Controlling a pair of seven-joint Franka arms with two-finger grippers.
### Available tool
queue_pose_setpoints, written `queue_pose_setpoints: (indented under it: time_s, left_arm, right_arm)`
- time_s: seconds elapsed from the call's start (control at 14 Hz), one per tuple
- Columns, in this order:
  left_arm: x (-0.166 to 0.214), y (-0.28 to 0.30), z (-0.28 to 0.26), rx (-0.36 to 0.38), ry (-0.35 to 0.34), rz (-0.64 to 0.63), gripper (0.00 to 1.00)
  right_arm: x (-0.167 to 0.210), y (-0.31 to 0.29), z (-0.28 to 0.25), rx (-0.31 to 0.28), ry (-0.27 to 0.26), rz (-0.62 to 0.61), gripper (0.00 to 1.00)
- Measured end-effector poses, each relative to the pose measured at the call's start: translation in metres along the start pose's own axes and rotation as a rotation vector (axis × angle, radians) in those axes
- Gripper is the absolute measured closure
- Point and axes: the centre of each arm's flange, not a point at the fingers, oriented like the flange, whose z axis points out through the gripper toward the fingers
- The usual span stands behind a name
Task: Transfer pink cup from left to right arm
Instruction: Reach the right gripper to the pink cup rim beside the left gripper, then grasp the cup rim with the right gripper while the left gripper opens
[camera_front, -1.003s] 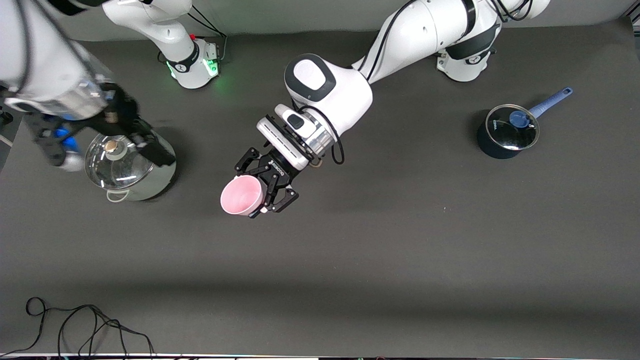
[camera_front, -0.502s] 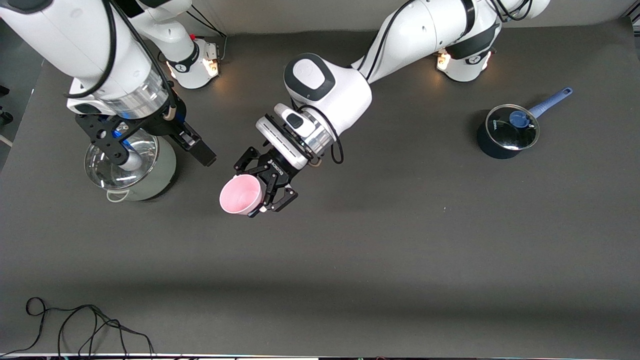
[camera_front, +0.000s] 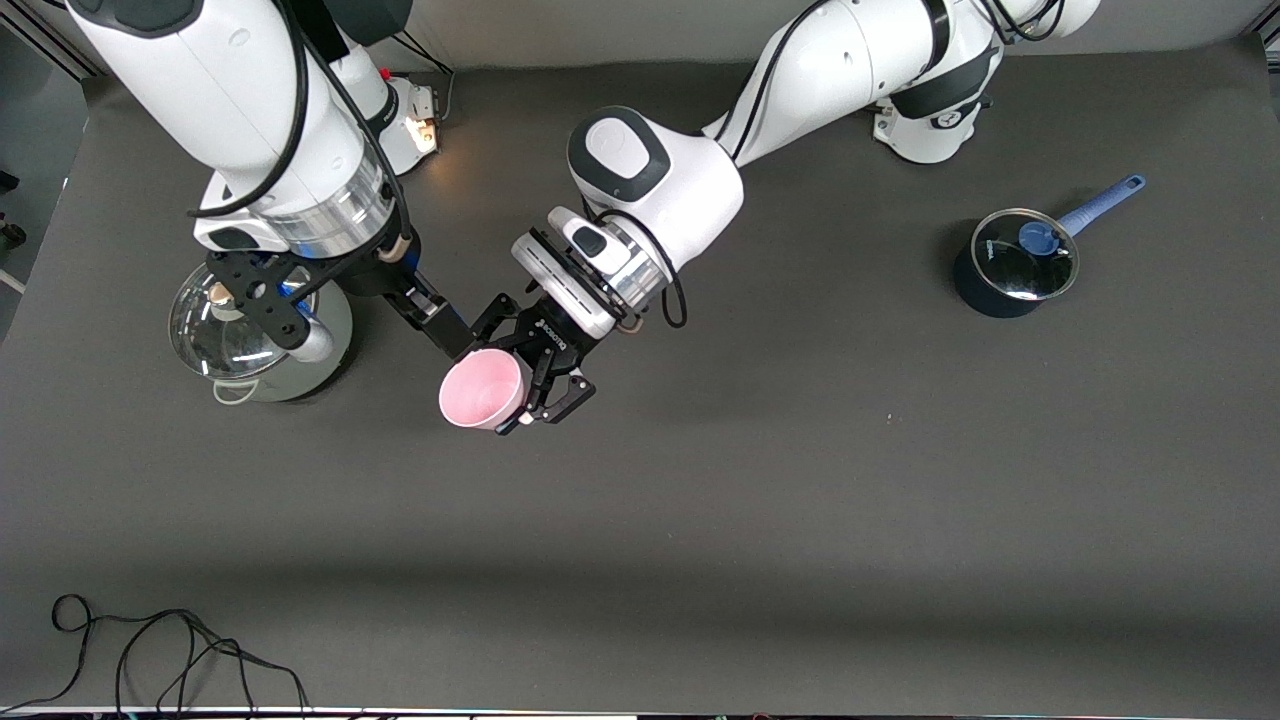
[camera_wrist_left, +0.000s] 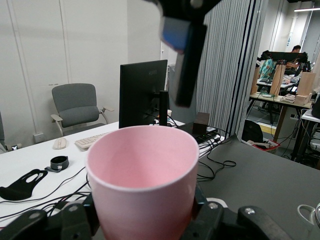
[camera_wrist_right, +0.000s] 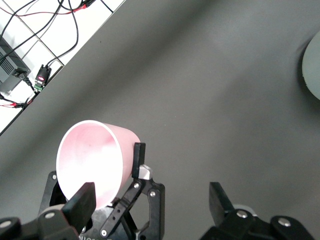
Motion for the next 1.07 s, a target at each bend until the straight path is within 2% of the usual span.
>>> queue_pose_setpoints:
  time_s: [0.21, 0.57, 0.86, 0.93, 1.07]
  left_arm:
    - [0.0, 0.0, 0.0, 0.0, 0.0, 0.0, 0.32]
    - [0.0, 0.0, 0.0, 0.0, 0.0, 0.0, 0.32]
    - [0.0, 0.0, 0.0, 0.0, 0.0, -0.001, 0.32]
    - [0.0, 0.0, 0.0, 0.0, 0.0, -0.001, 0.32]
    - [0.0, 0.0, 0.0, 0.0, 0.0, -0.001, 0.32]
  right_arm:
    - [0.004, -0.007, 0.011, 0.012, 0.001, 0.003, 0.01]
    - [0.011, -0.017, 0.041, -0.004, -0.008, 0.007, 0.01]
    - [0.012, -0.018, 0.042, -0.001, -0.008, 0.008, 0.04]
    - [0.012, -0.018, 0.04, 0.002, -0.007, 0.008, 0.1]
    - [0.011, -0.018, 0.04, 0.002, -0.007, 0.007, 0.35]
